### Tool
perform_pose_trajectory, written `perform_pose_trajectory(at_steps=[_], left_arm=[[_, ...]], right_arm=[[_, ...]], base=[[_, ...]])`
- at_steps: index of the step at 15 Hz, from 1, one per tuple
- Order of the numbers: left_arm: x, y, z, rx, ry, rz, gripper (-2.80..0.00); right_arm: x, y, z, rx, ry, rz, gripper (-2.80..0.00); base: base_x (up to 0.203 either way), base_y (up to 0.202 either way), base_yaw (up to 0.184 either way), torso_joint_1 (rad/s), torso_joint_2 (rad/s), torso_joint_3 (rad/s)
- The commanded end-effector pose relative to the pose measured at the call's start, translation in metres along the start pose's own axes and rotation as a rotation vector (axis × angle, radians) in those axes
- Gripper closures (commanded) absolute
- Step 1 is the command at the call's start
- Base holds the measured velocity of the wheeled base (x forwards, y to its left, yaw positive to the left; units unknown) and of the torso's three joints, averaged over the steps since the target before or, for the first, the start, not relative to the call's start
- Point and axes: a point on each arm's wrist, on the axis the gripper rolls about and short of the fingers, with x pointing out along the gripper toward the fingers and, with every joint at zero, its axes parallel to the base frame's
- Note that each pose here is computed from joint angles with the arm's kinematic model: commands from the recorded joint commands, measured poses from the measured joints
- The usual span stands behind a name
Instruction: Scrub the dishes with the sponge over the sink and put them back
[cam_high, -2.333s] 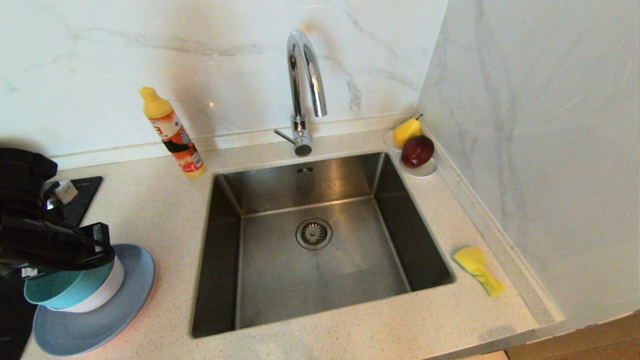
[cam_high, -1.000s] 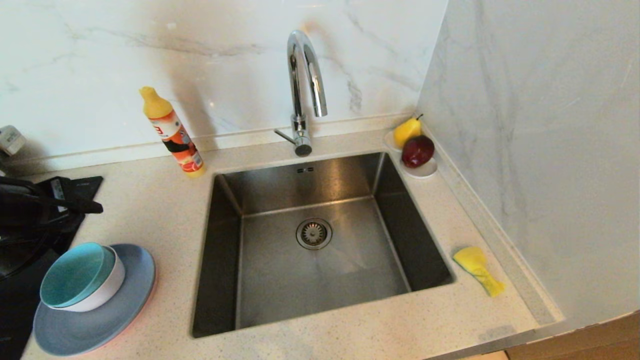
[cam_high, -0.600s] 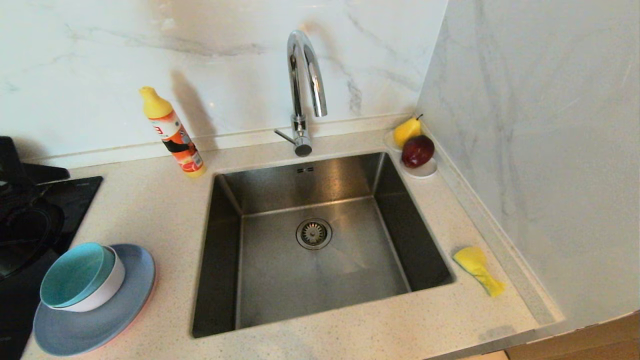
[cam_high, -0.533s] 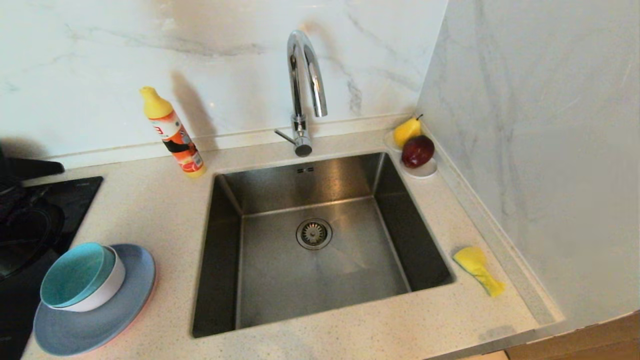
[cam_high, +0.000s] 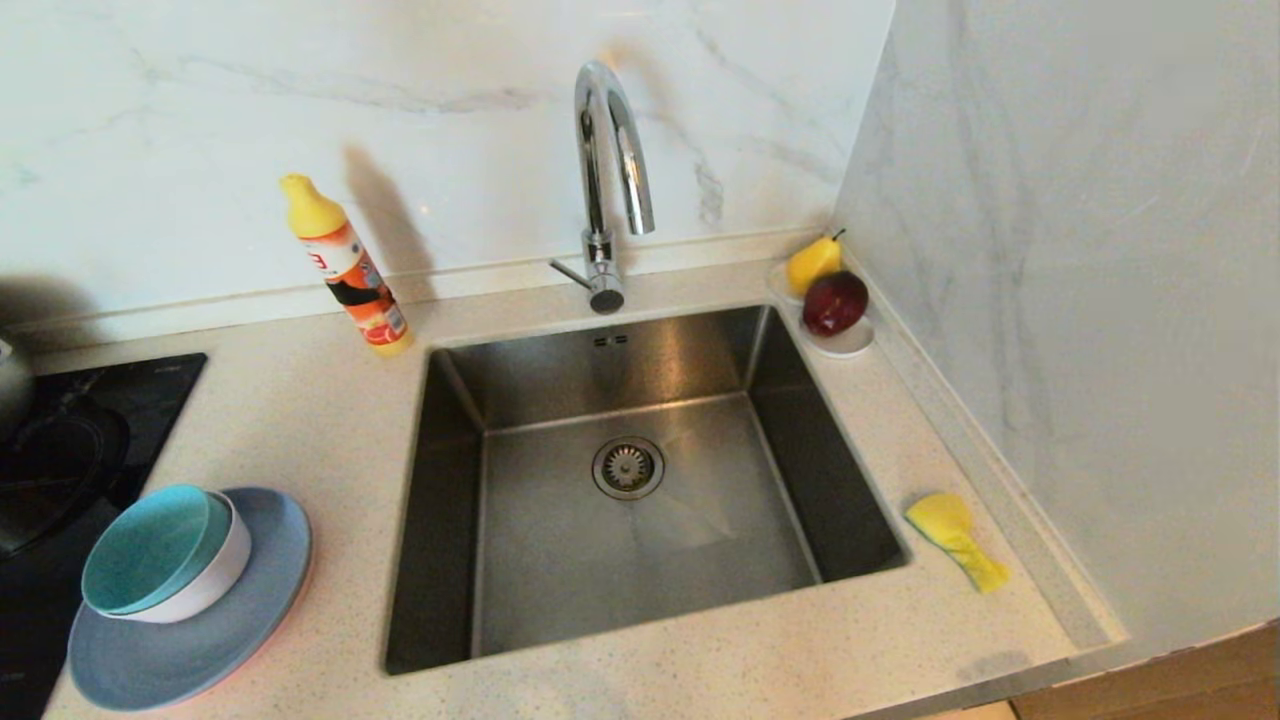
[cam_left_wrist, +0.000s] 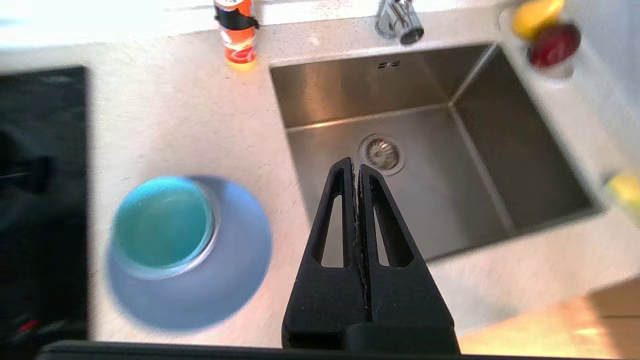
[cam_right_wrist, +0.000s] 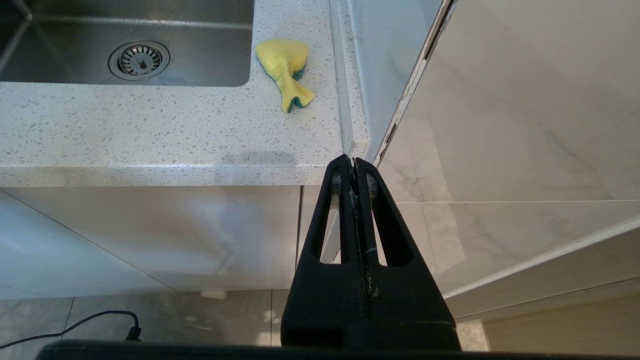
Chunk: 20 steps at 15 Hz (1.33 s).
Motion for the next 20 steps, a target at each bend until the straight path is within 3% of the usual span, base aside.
perform_pose_trajectory(at_steps=[1, 8, 13, 20], left_arm=[[-0.052, -0.014, -0.041, 0.064, -0.094, 0.022, 0.00], [-0.061, -0.003, -0.167, 0.168, -0.023, 0.103, 0.00], [-0.018, 0.006, -0.224, 0.118, -0.026, 0.121, 0.00], [-0.016, 0.007, -0.226, 0.101, -0.056, 0.128, 0.00]], right_arm=[[0.000, 0.000, 0.000, -0.001, 0.000, 0.000, 0.00], [0.000, 0.000, 0.000, 0.000, 0.001, 0.000, 0.00], [0.000, 0.000, 0.000, 0.000, 0.001, 0.000, 0.00], [0.000, 0.000, 0.000, 0.004, 0.003, 0.000, 0.00]], base=[[0.000, 0.000, 0.000, 0.000, 0.00, 0.000], [0.000, 0.000, 0.000, 0.000, 0.00, 0.000], [0.000, 0.000, 0.000, 0.000, 0.00, 0.000], [0.000, 0.000, 0.000, 0.000, 0.00, 0.000]])
